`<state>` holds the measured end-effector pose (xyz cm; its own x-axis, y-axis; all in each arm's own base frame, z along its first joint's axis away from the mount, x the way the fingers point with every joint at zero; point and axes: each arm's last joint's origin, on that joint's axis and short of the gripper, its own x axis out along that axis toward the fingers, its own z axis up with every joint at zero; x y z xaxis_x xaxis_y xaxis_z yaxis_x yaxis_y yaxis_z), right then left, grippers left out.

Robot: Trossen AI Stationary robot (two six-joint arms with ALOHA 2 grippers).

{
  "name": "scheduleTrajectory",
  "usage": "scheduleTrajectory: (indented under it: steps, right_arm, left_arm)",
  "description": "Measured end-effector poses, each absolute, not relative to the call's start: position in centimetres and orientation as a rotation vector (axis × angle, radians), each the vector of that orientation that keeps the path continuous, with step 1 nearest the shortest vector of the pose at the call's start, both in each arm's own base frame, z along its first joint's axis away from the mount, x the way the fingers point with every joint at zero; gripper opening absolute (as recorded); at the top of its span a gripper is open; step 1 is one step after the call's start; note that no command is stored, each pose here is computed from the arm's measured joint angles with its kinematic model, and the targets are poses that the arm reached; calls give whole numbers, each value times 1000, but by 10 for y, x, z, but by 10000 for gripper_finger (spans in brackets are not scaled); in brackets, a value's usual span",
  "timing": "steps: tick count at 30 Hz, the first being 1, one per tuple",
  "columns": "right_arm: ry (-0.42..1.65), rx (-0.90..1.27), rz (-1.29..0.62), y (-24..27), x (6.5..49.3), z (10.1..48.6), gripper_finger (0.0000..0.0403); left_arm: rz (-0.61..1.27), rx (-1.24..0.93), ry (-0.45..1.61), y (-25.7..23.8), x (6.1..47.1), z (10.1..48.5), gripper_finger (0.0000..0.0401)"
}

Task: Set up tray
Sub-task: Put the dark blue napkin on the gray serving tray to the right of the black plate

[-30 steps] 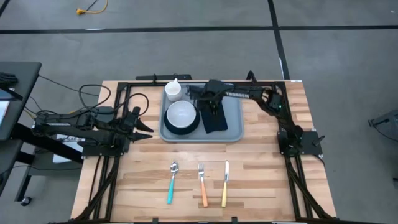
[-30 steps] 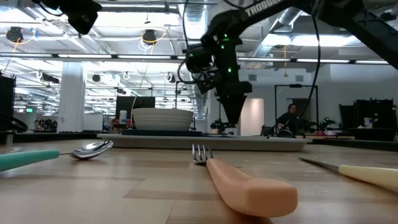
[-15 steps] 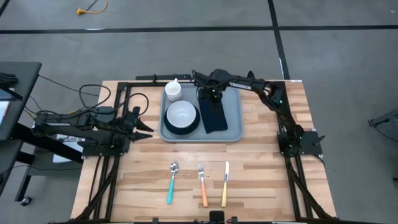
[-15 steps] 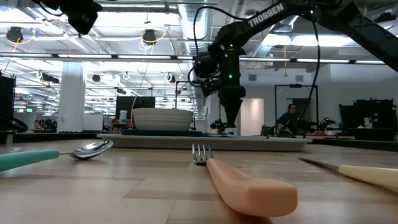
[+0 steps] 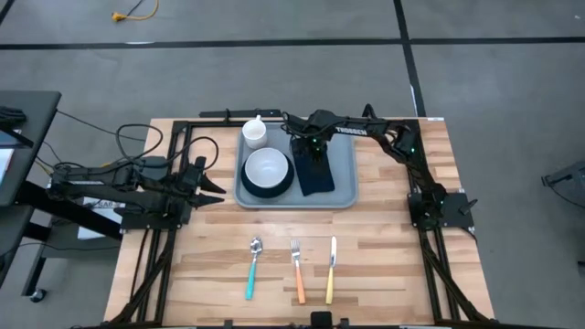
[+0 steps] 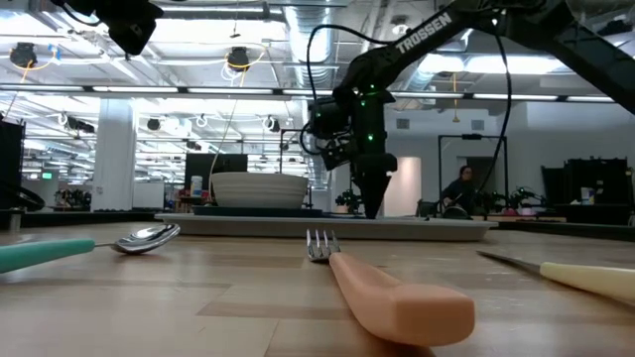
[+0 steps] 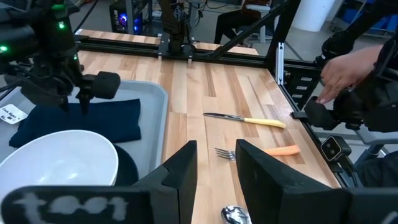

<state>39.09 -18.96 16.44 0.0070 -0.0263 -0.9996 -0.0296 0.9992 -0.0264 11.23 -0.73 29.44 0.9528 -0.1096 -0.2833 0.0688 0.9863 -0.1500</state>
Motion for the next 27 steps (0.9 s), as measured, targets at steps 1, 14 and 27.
scheduleTrajectory:
  steps: [1, 14, 27]
  right_arm:
    - [1564, -41, -1, -191, 390, 164, 166]
    - [1593, 8, -31, -194, 381, 146, 165]
    - [1602, 191, -212, -190, 377, 141, 165]
  left_arm:
    - [-91, -140, 296, -7, 112, 294, 98]
    - [-91, -140, 296, -7, 112, 294, 98]
    - [-91, -140, 295, -7, 112, 294, 98]
